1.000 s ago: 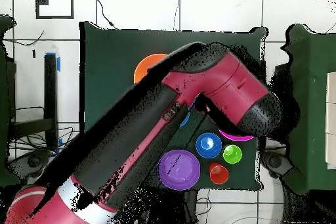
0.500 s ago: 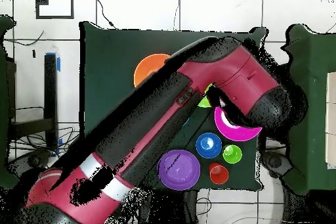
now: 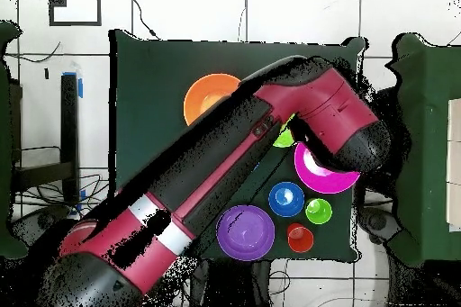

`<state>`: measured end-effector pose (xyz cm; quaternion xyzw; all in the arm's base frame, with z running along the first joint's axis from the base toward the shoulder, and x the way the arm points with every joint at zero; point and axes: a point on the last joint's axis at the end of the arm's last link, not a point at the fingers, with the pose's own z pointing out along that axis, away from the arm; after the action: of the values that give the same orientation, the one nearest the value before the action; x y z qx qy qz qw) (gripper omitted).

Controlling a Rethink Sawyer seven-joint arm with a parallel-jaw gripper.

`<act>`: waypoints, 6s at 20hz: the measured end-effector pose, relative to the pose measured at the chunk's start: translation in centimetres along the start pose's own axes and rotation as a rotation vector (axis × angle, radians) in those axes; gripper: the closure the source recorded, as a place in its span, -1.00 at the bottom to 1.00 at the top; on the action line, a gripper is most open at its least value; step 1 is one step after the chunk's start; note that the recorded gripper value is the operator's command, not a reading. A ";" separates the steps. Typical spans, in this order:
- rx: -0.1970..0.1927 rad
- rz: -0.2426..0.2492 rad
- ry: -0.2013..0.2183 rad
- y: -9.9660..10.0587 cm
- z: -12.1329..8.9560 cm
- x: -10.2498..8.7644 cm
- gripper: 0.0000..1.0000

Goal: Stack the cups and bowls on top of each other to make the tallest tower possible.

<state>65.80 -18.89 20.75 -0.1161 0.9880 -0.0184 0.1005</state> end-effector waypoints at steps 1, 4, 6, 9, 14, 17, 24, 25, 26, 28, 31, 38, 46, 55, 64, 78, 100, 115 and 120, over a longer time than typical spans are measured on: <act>0.001 0.003 -0.004 0.0 0.3 0.0 -1.00; 0.000 0.017 -0.019 0.3 1.8 0.1 -1.00; 0.000 0.023 -0.025 0.4 2.4 0.1 -1.00; -0.004 0.035 -0.038 0.6 3.4 0.1 -1.00; -0.016 0.047 -0.039 1.0 4.7 0.4 -1.00; -0.032 0.060 -0.047 1.5 6.0 0.6 -1.00; -0.061 0.087 -0.057 2.4 8.5 1.1 -1.00; -0.063 0.089 -0.057 2.4 8.7 1.1 -1.00; -0.066 0.092 -0.058 2.5 8.9 1.2 -1.00; -0.079 0.104 -0.063 2.9 10.0 1.4 -1.00; -0.088 0.113 -0.064 3.2 10.8 1.7 -1.00; -0.120 0.147 -0.064 3.9 13.7 2.8 -1.00; -0.122 0.189 -0.048 2.9 15.9 4.8 -1.00; -0.106 0.209 -0.026 1.9 17.3 6.4 -1.00; -0.103 0.249 -0.015 1.5 17.6 7.2 -1.00; -0.051 0.488 0.047 2.6 15.7 12.4 -1.00; -0.004 0.576 0.087 1.7 13.6 17.1 -1.00; -0.065 0.607 0.095 3.1 16.4 18.3 -1.00; -0.082 0.614 0.097 3.6 17.1 18.6 -1.00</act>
<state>50.77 -19.97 0.15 0.1848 0.9804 0.0470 0.0494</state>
